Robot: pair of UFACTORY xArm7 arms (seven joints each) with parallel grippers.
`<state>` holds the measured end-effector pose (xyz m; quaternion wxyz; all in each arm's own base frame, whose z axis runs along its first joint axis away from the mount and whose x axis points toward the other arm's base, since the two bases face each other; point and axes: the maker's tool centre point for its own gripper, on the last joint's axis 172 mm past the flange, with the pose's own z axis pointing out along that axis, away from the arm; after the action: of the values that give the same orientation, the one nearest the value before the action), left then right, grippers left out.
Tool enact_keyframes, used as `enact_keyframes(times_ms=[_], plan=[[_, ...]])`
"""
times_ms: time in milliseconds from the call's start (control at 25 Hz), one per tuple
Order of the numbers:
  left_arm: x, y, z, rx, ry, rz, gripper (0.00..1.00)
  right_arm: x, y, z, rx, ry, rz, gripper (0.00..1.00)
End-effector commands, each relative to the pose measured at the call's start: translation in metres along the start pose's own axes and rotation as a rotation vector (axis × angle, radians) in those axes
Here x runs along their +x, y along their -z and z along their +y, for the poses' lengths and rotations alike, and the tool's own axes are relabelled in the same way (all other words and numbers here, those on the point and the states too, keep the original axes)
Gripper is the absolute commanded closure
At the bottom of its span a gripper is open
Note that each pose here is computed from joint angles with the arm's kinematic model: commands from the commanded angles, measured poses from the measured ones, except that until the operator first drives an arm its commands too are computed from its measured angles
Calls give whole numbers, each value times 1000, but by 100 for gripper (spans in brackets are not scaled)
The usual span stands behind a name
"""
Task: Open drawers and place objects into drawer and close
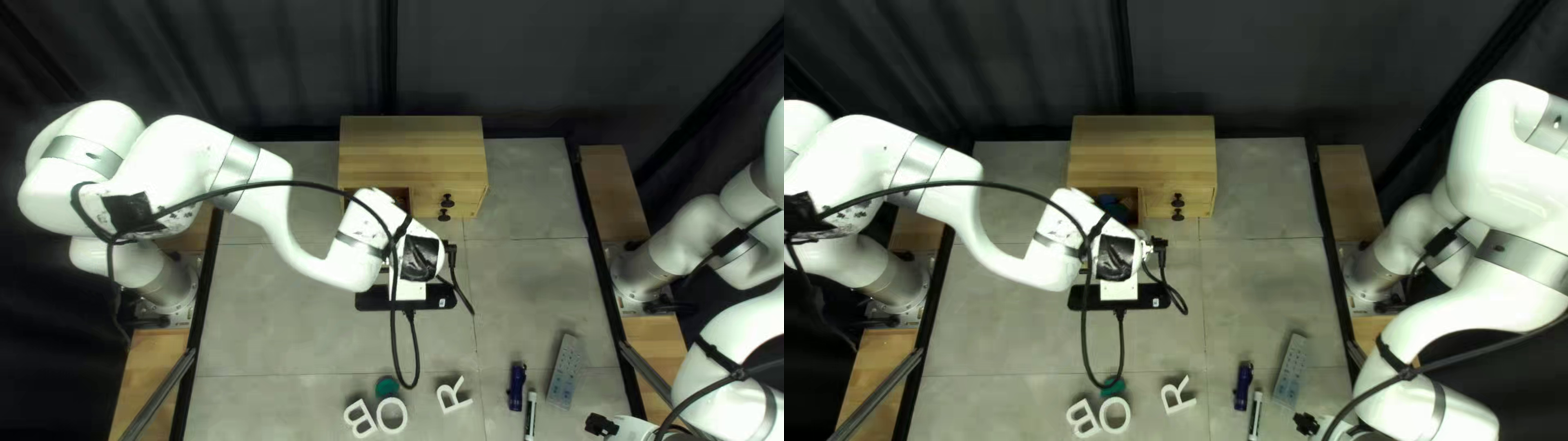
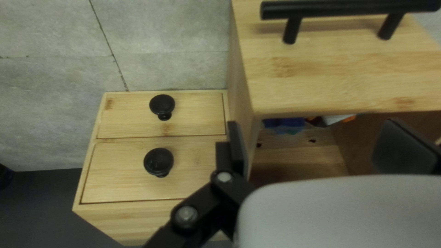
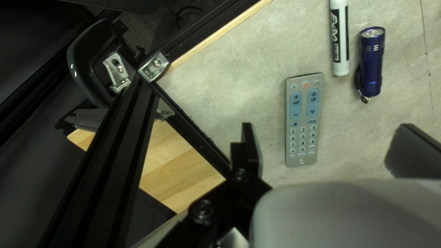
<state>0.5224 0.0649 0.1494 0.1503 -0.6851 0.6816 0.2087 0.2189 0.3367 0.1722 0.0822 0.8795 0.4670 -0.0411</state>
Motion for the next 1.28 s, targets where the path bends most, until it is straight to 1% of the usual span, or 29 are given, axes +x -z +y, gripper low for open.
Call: enact_keyframes(times_ms=[40,520,1280], plan=[[-8,-4,-1,-10,2,-12,0,0,0,0,0,0,0,0],[-13,-15,8,-33,0,-23,0,0,0,0,0,0,0,0],[-21,-20,16,-48,3,-27,0,0,0,0,0,0,0,0]])
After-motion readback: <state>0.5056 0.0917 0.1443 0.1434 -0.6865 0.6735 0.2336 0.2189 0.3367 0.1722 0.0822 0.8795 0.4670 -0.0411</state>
